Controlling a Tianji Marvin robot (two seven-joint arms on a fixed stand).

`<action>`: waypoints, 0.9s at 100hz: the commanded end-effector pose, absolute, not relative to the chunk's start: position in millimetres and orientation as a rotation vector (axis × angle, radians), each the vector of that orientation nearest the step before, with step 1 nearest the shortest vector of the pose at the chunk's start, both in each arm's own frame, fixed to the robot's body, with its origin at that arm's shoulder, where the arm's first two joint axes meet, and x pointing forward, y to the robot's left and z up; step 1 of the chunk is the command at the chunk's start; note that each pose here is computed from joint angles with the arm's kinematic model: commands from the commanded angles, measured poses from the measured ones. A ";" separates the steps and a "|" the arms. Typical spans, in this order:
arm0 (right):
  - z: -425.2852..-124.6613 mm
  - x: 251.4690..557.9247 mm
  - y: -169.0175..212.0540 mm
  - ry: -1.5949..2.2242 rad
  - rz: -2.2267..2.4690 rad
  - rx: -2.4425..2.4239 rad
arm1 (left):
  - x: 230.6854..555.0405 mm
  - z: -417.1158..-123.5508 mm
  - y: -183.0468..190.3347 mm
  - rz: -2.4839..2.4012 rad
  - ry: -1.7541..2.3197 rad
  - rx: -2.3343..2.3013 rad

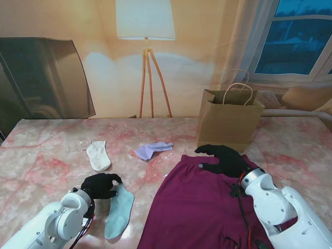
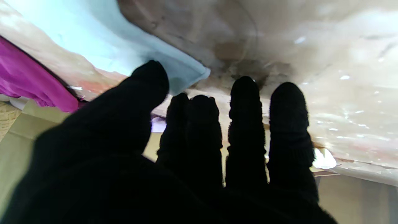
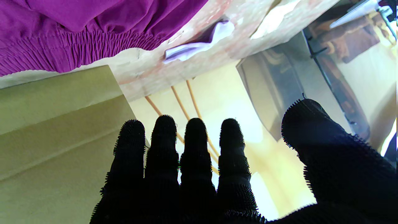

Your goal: Fold the socks and the shorts into the kraft paper bag

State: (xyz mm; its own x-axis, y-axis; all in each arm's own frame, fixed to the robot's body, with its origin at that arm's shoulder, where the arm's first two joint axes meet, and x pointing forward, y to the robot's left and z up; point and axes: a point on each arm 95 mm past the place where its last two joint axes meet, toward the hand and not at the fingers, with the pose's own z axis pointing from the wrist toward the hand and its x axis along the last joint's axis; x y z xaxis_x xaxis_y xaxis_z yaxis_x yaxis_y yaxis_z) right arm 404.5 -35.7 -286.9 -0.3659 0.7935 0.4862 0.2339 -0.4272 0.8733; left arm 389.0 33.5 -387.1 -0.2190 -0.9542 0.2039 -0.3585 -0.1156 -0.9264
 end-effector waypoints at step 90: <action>-290.6 402.1 -32.7 1.356 1.855 1.475 | 398.1 -374.1 22.4 -1.484 1.476 -1.483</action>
